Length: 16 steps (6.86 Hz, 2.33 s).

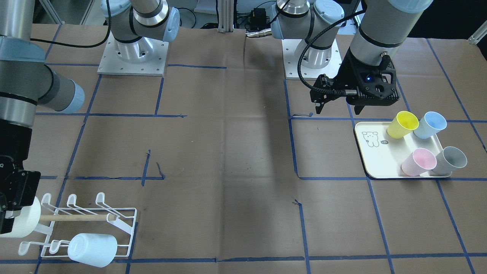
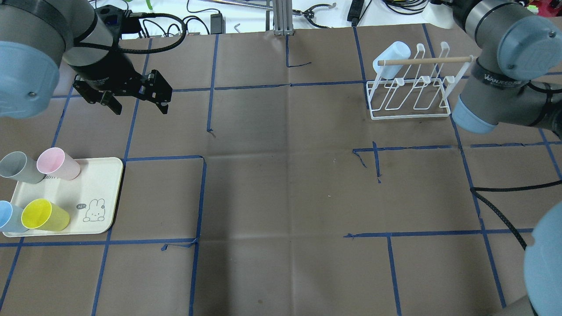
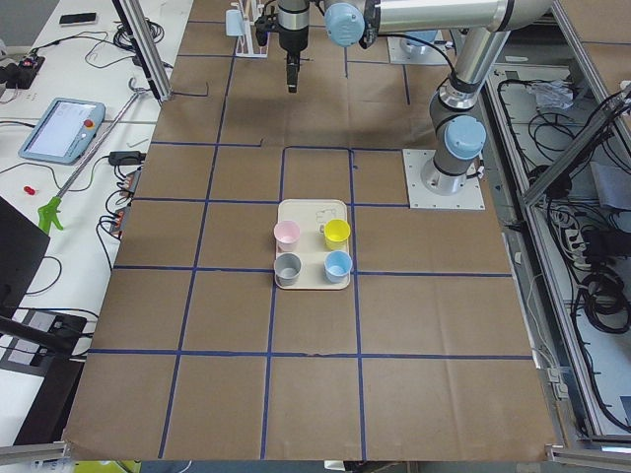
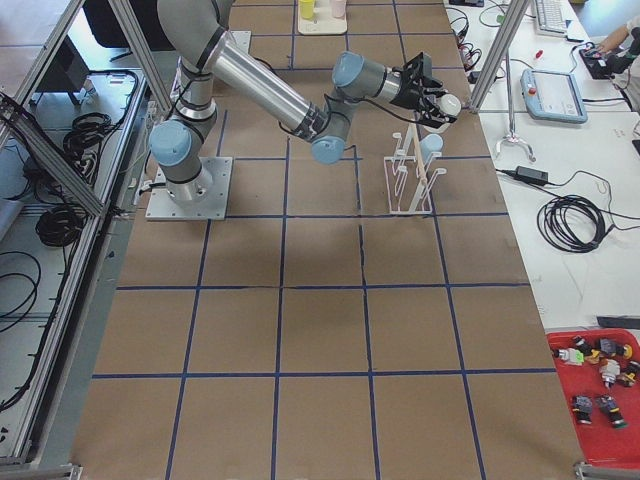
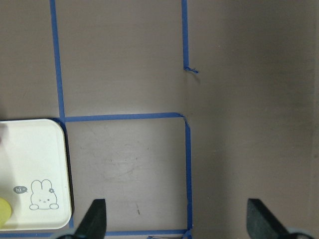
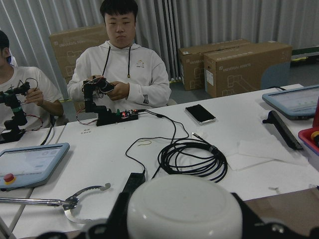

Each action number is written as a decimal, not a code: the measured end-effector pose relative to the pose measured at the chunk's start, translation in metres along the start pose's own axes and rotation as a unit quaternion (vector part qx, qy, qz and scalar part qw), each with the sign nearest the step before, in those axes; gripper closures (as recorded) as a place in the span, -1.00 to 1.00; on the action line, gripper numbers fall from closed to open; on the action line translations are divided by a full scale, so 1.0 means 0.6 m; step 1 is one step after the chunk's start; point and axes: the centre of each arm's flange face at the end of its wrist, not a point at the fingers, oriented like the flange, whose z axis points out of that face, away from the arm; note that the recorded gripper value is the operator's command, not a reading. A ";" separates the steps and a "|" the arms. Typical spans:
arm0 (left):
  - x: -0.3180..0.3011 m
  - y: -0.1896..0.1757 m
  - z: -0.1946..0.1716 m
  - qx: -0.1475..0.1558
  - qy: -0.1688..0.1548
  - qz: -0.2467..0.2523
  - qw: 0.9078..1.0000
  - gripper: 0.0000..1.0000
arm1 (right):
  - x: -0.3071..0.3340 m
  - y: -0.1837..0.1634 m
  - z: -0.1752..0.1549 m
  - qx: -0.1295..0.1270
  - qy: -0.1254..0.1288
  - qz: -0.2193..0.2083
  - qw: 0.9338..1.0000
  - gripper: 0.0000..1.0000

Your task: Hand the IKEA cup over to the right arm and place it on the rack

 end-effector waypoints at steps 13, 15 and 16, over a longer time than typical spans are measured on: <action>0.005 0.009 -0.006 0.000 0.002 -0.031 1.000 -0.99 | 0.095 0.141 0.120 -0.024 0.010 -0.058 0.998 -1.00; 0.001 0.011 -0.004 -0.001 0.004 -0.029 1.000 -0.99 | 0.090 0.136 0.119 -0.025 0.010 -0.053 0.998 -1.00; -0.002 0.010 -0.004 0.000 0.005 -0.029 1.000 -0.99 | 0.085 0.128 0.115 -0.025 0.009 -0.053 0.998 -1.00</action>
